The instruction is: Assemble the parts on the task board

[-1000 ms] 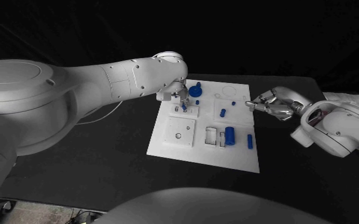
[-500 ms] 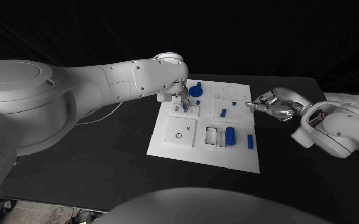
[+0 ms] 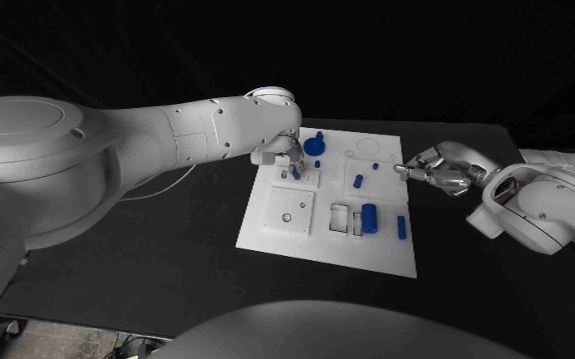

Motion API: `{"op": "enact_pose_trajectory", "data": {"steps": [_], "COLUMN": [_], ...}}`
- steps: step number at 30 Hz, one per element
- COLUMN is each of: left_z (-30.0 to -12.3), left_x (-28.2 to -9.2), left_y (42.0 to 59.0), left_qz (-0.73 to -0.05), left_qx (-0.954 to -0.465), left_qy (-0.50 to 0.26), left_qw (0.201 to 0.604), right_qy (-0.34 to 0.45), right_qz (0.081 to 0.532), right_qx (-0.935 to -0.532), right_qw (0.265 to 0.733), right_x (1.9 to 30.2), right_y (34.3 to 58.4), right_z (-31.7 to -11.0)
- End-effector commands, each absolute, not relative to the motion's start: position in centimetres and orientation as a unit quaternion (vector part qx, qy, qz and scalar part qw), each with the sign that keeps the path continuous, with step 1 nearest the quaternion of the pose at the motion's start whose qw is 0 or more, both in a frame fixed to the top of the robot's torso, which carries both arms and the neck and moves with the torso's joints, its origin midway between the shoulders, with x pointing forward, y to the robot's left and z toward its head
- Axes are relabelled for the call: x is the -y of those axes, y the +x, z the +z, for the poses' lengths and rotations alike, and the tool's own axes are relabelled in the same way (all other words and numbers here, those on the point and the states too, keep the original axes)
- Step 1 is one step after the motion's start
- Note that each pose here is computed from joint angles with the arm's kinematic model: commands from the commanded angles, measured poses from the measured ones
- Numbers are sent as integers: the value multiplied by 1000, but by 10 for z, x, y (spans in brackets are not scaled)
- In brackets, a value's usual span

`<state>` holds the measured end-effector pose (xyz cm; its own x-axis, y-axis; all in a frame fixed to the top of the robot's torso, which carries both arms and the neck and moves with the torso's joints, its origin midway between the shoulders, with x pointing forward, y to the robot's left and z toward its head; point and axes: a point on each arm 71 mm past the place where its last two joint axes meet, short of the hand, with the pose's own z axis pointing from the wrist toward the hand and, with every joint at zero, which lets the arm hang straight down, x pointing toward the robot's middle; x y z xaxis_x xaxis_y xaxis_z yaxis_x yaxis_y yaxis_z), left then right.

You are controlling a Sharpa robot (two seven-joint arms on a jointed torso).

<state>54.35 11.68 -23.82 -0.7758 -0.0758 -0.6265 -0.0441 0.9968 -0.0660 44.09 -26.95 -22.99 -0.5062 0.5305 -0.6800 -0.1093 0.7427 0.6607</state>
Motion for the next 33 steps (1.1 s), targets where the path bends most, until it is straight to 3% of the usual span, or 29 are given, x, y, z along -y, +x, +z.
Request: {"op": "enact_pose_trajectory", "data": {"steps": [1,33], "left_z": [-238,-243], "left_x": [-127,-126], "left_y": [542,537], "left_qz": [54,33], "left_qx": [-940,-933], "left_qy": [-56,-75], "left_qw": [332,352], "right_qy": [128,131], "right_qz": [334,332], "right_qx": [-806,-808], "right_qw": [471,469], "right_x": [268,271], "right_y": [440,438], "right_z": [-232,-235]}}
